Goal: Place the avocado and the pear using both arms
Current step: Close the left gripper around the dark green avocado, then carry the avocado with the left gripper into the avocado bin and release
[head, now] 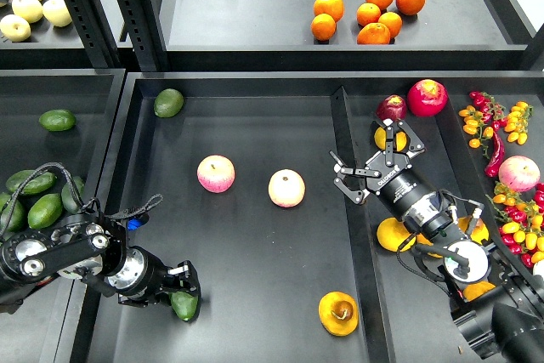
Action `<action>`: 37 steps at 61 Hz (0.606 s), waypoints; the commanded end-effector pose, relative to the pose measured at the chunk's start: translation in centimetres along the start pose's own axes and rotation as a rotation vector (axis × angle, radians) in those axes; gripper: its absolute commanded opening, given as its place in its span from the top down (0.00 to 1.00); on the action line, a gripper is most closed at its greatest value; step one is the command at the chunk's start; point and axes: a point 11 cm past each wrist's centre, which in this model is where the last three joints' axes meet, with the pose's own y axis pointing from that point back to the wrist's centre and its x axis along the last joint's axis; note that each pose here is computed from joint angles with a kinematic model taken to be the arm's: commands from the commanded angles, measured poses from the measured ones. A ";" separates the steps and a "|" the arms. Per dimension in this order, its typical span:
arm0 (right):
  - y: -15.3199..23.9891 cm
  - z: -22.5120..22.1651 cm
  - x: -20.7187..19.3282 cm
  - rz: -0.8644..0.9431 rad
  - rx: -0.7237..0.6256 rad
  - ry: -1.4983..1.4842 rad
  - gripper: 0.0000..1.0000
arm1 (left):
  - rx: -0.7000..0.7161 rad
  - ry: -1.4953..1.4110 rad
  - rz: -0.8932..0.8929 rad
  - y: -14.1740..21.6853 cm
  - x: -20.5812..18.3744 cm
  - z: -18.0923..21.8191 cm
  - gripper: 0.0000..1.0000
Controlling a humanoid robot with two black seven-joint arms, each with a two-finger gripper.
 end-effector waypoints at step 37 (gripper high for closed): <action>0.0 -0.1 0.0 -0.001 0.002 0.000 0.00 | -0.035 0.059 0.082 2.9 3.3 -0.7 0.76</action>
